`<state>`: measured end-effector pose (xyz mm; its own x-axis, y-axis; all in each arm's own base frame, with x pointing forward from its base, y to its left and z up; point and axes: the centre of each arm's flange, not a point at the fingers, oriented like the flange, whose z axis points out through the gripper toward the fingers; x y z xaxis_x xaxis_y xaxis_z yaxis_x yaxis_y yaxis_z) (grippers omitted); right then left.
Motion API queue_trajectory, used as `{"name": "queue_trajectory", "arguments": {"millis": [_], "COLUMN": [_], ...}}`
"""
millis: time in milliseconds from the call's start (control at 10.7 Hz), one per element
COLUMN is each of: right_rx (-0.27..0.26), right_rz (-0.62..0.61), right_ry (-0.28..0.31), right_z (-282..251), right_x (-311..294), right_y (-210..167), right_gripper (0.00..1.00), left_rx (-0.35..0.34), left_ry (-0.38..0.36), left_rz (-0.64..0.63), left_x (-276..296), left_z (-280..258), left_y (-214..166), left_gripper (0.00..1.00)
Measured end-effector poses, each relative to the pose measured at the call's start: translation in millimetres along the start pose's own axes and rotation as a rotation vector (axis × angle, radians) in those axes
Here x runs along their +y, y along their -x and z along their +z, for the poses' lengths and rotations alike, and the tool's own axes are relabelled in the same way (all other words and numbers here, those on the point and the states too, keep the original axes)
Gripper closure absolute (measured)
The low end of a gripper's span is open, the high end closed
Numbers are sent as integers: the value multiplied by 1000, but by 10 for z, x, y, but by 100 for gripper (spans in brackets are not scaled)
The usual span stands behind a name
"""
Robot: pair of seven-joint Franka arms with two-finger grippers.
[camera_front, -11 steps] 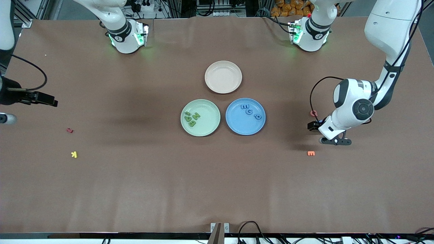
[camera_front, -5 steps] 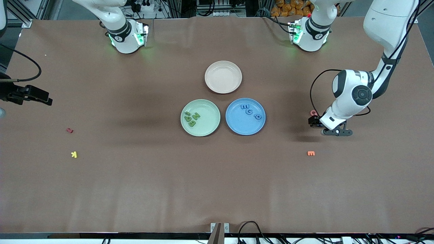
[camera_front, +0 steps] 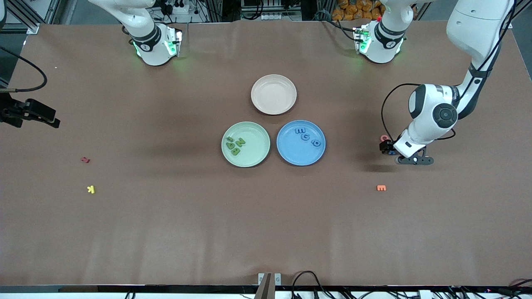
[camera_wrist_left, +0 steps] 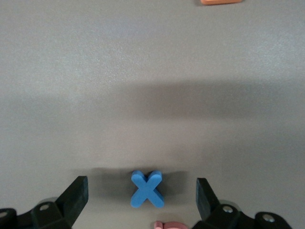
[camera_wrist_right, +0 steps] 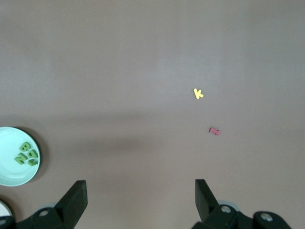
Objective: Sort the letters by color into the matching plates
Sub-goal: 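Lower the left gripper and grasp the blue X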
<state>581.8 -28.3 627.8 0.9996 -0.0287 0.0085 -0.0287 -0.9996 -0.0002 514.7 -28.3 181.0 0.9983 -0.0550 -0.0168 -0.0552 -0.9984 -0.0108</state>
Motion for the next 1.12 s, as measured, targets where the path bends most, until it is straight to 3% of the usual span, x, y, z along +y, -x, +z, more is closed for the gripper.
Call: {"name": "queue_trajectory", "arguments": {"millis": [654,1121], "right_rx": [21,46], "right_rz": [17,17], "right_ry": [4,5], "right_z": [10,-28], "right_x": [84,84], "right_y": [121,108], "right_gripper": [0,0], "left_rx": [29,30], "left_ry": [10,9], "left_rz": [1,-3], "left_x": [13,-7], "left_z": [128,140], "left_y": [127,144], "left_gripper": [0,5]}}
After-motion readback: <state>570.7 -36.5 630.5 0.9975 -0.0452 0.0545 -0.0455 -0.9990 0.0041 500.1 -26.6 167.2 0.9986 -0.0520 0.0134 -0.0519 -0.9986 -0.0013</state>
